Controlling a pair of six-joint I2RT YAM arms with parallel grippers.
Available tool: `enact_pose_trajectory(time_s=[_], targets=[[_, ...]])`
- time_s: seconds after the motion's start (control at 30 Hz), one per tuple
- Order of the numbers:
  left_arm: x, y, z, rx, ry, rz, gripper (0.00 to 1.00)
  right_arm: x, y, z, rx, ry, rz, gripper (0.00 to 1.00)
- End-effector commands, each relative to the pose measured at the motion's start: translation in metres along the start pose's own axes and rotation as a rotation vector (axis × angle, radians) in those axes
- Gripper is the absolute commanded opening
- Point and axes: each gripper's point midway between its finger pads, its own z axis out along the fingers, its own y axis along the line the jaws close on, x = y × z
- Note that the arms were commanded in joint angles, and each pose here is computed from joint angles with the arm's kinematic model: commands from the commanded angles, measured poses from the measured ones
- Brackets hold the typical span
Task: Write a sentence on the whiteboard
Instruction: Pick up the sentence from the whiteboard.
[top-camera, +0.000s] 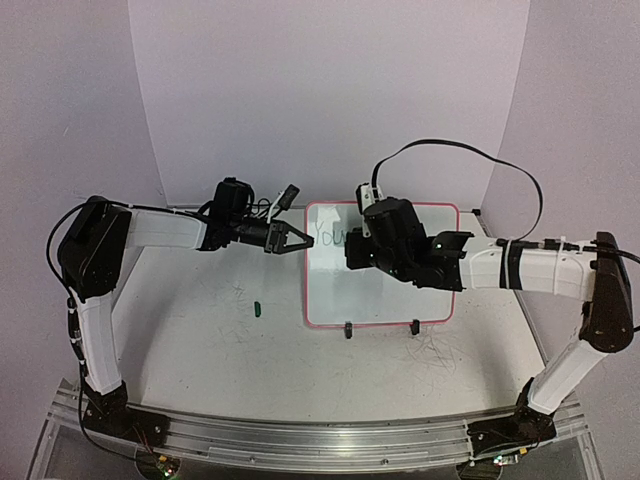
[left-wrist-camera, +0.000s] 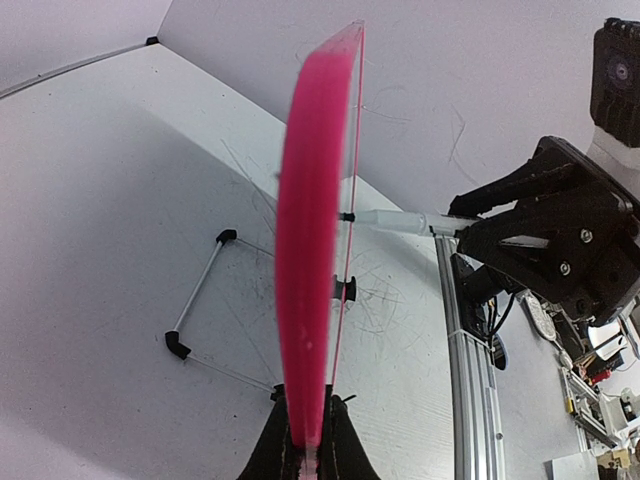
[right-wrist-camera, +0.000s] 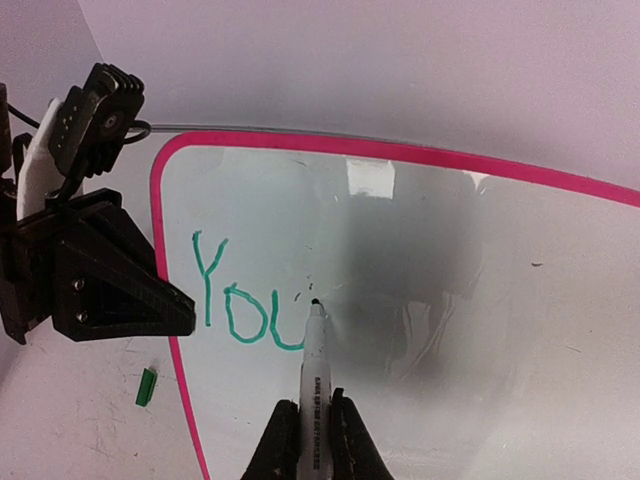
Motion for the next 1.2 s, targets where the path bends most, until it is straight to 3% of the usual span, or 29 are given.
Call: enact_pose_trajectory(time_s=[0.0, 0.6, 1.17], targets=[[-0.008, -0.019, 0.003, 0.024, -0.007, 0.063, 0.00, -0.014, -0.008, 0.005, 0.034, -0.033, 0.020, 0.00], [-0.008, -0.018, 0.003, 0.022, -0.007, 0.061, 0.00, 0.023, -0.010, 0.003, 0.010, 0.044, 0.040, 0.00], [-0.007, -0.018, 0.004, 0.022, -0.006, 0.061, 0.00, 0.018, -0.014, -0.009, 0.004, 0.028, 0.057, 0.00]])
